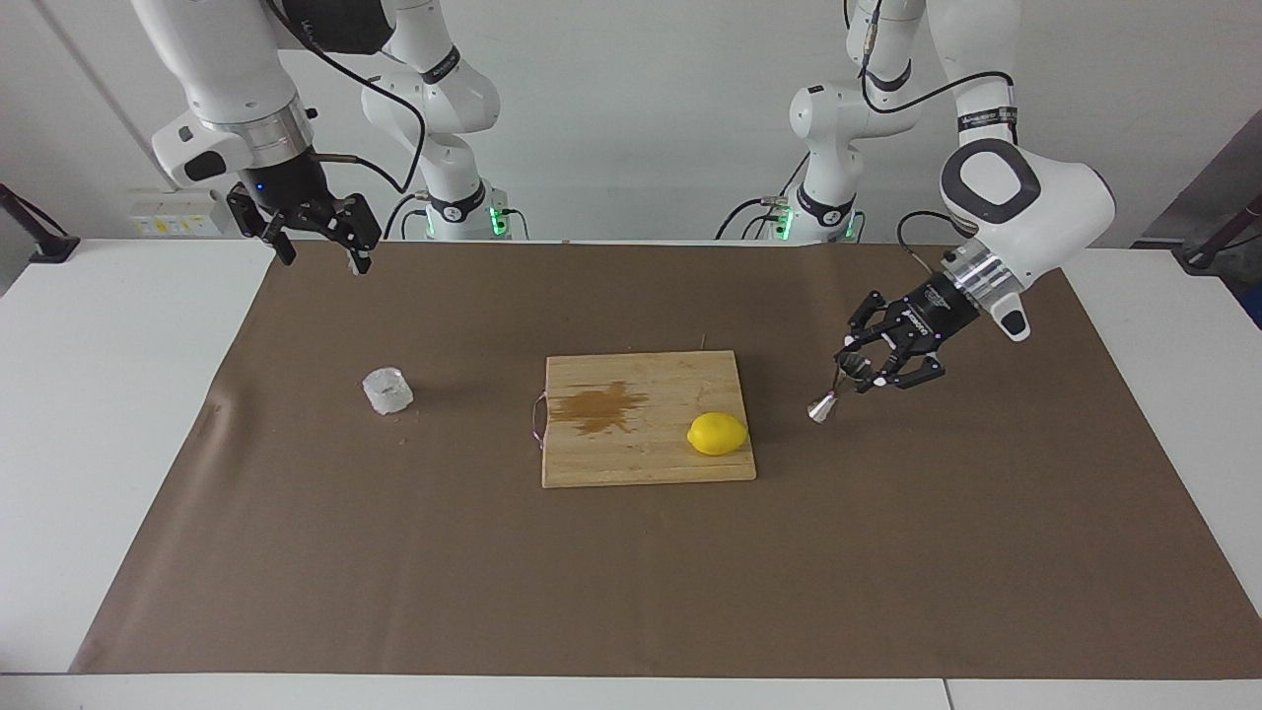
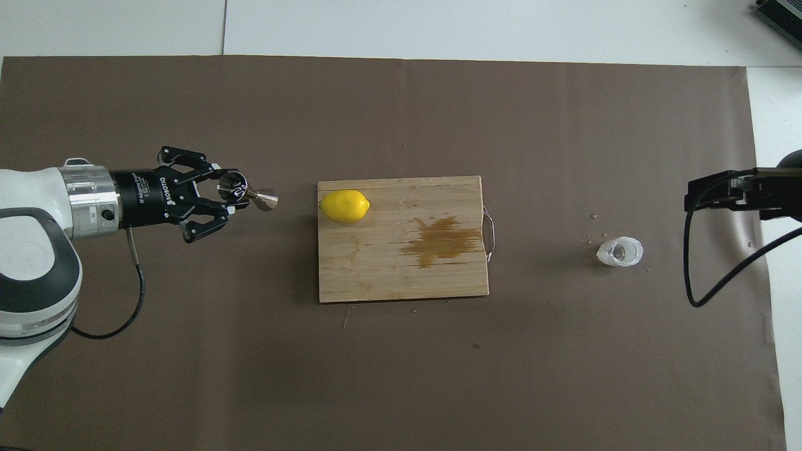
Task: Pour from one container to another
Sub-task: 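Lift the metal cup with the left gripper and carry it over the board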
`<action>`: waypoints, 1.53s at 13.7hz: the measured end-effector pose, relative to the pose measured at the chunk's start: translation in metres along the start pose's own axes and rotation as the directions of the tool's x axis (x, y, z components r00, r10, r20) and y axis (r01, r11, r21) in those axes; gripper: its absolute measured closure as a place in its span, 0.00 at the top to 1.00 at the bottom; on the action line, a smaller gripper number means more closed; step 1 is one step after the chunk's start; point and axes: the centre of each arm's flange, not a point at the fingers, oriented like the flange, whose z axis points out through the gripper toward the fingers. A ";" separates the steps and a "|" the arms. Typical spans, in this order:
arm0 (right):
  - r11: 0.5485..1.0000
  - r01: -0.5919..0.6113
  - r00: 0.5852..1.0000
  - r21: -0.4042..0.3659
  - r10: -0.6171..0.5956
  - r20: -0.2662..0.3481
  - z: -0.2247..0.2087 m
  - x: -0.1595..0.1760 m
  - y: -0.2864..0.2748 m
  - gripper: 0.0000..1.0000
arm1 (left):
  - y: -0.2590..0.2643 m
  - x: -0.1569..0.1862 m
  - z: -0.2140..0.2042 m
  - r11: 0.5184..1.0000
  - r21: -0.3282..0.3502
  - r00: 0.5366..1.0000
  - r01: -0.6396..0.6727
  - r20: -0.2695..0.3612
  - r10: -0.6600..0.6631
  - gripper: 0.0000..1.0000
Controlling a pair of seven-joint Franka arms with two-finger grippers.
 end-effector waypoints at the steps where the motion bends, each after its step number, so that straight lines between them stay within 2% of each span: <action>1: 1.000 0.000 1.000 0.000 0.000 0.000 0.000 0.000 0.000 1.00 | -0.005 -0.015 0.009 1.000 0.009 1.000 0.016 0.003 -0.016 0.50; 2: 1.000 0.000 1.000 0.000 0.000 0.000 0.000 0.000 0.000 1.00 | -0.010 -0.029 0.020 0.999 0.007 0.999 0.038 0.003 -0.038 0.50; 5: 1.000 0.000 1.000 0.000 0.000 0.000 0.000 0.000 0.000 1.00 | -0.036 -0.070 0.070 0.995 -0.056 0.996 0.088 -0.001 -0.089 0.50; 8: 1.000 0.000 1.000 0.000 0.000 0.000 0.000 0.000 0.000 1.00 | -0.087 -0.114 0.127 0.987 -0.110 0.993 0.115 0.014 -0.115 0.50; 11: 1.000 0.000 1.000 0.000 0.000 0.000 0.000 0.000 0.000 1.00 | -0.134 -0.143 0.161 0.984 -0.131 0.993 0.119 0.036 -0.116 0.50; 13: 1.000 0.000 1.000 0.000 0.000 0.000 0.000 0.000 0.000 1.00 | -0.151 -0.148 0.176 0.982 -0.142 0.992 0.124 0.041 -0.119 0.50; 15: 1.000 0.000 1.000 0.000 0.000 0.000 0.000 0.000 0.000 1.00 | -0.166 -0.145 0.198 0.985 -0.126 0.993 0.114 0.020 -0.113 0.50; 18: 1.000 0.000 1.000 0.000 0.000 0.000 0.000 0.000 0.000 1.00 | -0.183 -0.134 0.233 0.985 -0.140 0.995 0.099 -0.009 -0.101 0.50; 21: 1.000 0.000 1.000 0.000 0.000 0.000 0.000 0.000 0.000 1.00 | -0.191 -0.130 0.245 0.987 -0.132 0.995 0.091 -0.023 -0.095 0.50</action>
